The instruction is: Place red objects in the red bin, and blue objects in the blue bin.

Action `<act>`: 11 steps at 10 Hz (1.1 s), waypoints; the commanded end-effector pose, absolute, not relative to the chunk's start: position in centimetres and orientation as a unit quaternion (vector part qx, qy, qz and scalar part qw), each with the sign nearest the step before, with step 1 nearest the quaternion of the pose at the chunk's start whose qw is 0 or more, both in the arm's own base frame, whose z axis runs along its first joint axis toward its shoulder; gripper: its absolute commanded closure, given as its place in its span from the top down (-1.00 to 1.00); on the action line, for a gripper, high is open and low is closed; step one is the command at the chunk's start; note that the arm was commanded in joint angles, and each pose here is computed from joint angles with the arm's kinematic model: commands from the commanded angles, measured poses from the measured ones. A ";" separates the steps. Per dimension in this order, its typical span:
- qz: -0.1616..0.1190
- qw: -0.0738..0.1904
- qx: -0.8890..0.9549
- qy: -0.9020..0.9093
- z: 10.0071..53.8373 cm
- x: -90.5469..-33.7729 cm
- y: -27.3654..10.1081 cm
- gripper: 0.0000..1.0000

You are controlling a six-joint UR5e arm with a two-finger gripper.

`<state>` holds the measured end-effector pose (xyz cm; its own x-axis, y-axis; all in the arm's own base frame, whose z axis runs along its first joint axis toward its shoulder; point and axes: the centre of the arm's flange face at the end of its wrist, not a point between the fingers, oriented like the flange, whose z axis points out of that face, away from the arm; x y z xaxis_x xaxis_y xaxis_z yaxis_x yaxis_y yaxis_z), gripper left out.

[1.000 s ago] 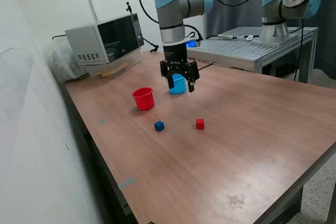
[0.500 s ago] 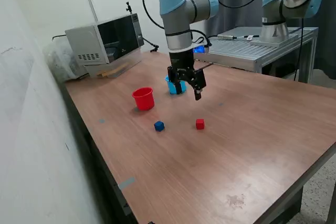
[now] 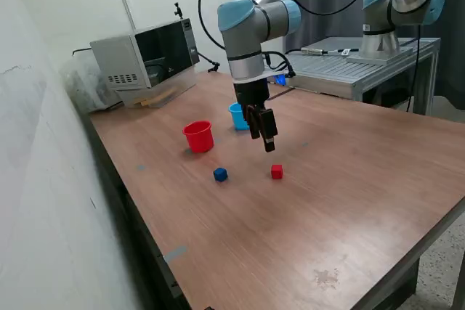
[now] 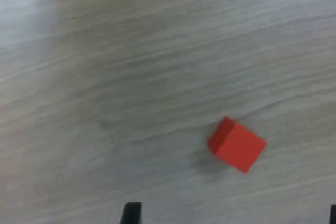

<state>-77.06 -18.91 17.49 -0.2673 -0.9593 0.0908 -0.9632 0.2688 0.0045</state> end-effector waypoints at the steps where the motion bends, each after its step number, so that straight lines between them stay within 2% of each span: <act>1: 0.043 0.041 0.617 -0.785 16.8 -76.1 -22.7 1.00; 2: 0.039 0.045 0.649 -0.759 17.2 -75.8 -24.2 1.00; 5: 0.028 0.046 0.805 -0.591 16.6 -75.6 -24.3 1.00; 6: 0.020 0.037 0.838 -0.544 16.3 -75.6 -23.9 1.00; 8: -0.006 -0.010 0.877 -0.481 14.6 -76.0 -22.2 1.00; 11: -0.015 -0.006 0.904 -0.427 14.9 -76.4 -22.2 1.00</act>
